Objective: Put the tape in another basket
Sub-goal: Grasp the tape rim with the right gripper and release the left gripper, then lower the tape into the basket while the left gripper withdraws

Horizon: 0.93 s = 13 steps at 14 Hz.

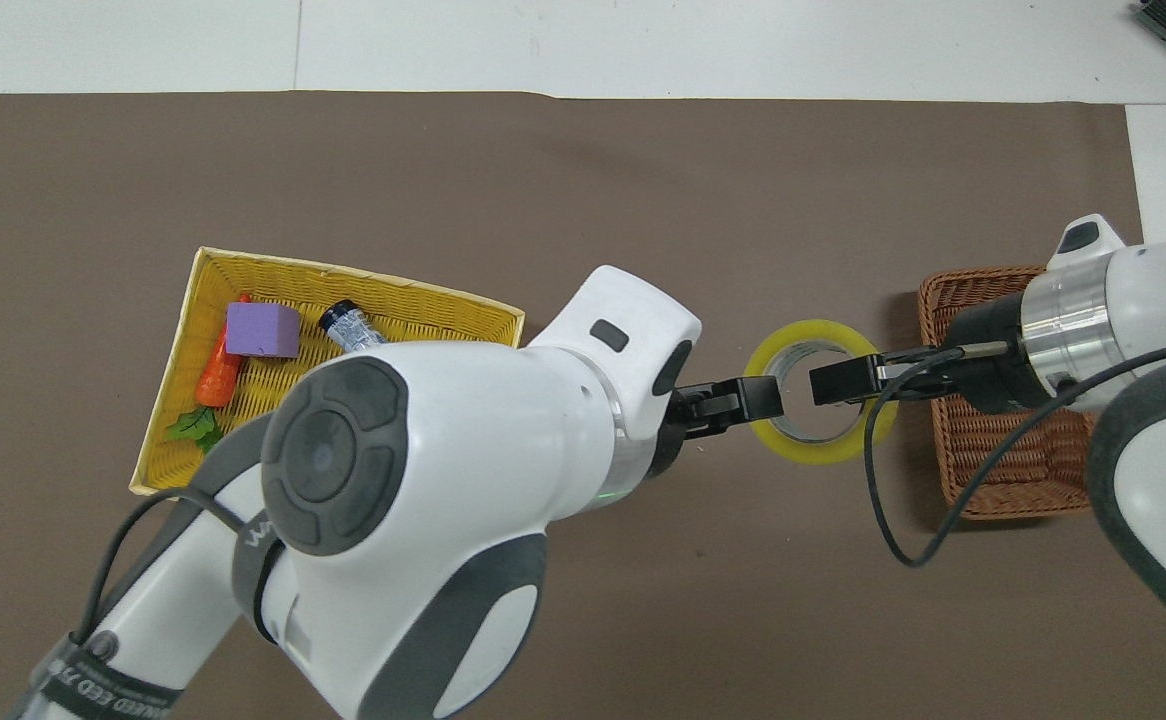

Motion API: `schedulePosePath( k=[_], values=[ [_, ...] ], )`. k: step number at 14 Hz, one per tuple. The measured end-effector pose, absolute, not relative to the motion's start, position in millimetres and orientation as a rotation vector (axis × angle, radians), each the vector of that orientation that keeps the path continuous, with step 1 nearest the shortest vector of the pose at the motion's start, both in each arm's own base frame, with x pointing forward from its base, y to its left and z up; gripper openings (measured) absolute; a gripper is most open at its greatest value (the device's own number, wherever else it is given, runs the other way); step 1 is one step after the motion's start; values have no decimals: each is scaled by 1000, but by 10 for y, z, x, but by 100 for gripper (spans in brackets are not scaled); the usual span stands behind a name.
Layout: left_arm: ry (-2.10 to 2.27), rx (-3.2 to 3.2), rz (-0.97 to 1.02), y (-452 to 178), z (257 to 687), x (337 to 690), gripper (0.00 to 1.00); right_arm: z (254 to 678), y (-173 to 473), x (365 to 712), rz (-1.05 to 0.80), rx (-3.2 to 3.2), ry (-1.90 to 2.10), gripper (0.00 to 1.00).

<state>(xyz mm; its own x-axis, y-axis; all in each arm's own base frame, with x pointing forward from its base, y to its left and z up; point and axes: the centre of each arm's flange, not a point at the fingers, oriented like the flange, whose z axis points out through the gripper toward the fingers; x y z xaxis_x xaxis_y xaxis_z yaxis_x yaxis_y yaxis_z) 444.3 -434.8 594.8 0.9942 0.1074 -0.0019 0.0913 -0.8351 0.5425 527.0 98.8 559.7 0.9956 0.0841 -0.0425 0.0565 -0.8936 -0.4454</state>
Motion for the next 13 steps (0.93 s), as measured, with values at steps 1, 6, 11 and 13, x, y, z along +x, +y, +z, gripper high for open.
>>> schedulePosePath(
  k=[1,6,11,13],
  values=[
    [132,2592,19,-4187,5935,4531,100,5570,900,5264,102,-2698,-90,0],
    [52,2776,43,-3260,5769,5071,100,5305,-193,5276,124,-2804,85,0],
    [-98,2965,105,-2273,5648,5494,100,4322,-1165,5418,57,-2813,56,0],
    [-129,3010,107,-1852,5618,5629,100,4028,-1424,5431,70,-2809,50,0]
  ],
)
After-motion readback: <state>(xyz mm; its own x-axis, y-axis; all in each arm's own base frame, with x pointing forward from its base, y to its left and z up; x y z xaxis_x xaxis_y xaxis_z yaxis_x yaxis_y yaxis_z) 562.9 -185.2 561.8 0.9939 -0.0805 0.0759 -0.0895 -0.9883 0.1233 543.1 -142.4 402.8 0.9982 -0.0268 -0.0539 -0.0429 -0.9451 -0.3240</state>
